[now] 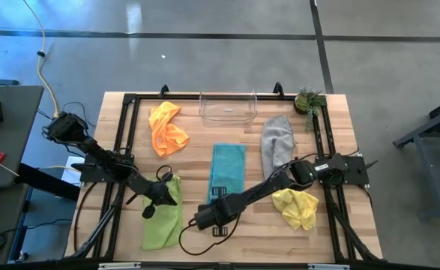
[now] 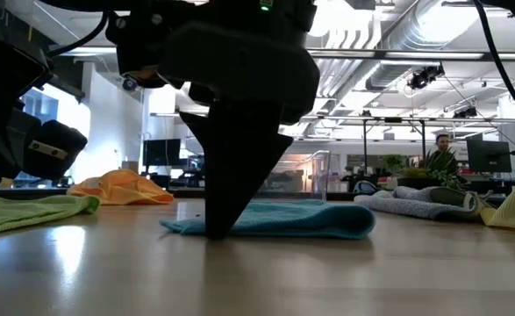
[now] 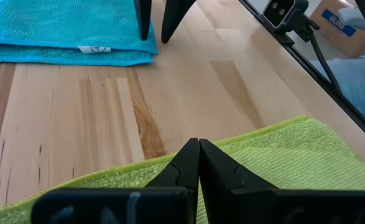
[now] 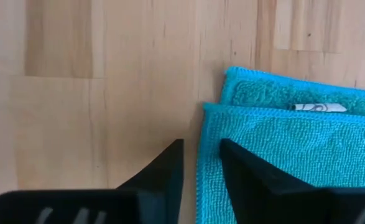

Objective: Fold microfiber towels
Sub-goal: Fold the blue towel on the table

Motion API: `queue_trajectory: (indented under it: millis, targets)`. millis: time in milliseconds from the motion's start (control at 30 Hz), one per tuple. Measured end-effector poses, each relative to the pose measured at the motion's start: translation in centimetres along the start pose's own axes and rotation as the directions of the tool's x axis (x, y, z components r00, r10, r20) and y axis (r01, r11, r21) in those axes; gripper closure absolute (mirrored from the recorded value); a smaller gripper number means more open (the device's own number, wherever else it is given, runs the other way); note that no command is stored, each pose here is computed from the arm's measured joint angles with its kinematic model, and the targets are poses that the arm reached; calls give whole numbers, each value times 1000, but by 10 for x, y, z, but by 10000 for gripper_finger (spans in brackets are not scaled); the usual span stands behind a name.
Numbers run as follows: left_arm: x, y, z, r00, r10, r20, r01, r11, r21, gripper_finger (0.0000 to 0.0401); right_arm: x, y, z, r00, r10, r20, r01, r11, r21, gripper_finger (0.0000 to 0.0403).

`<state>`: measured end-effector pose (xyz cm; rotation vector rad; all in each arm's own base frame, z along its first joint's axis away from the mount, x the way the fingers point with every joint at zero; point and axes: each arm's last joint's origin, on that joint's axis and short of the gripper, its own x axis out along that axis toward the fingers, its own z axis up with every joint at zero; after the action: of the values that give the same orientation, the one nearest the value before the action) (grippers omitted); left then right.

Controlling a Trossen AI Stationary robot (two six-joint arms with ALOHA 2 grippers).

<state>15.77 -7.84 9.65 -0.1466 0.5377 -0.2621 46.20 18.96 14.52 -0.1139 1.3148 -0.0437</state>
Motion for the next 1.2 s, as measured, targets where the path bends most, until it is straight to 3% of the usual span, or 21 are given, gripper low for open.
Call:
queue_trajectory:
  millis: [300,533,800,1200]
  targets:
    - [0,0,0,1000,10,3,-10,1000,0,401,1,-2,1,1000,-17,13,17,1000,9,398]
    - [0,1,-2,1000,17,-15,-17,1000,-1,401,-1,-2,1,1000,8,4,-9,999,36,395]
    - [0,-1,-5,999,-3,-48,2,1000,-13,401,-23,-3,9,999,18,33,-21,994,105,394]
    - [-1,-6,-8,998,-11,-65,11,1000,-11,401,-24,-5,13,996,83,39,-89,975,205,391]
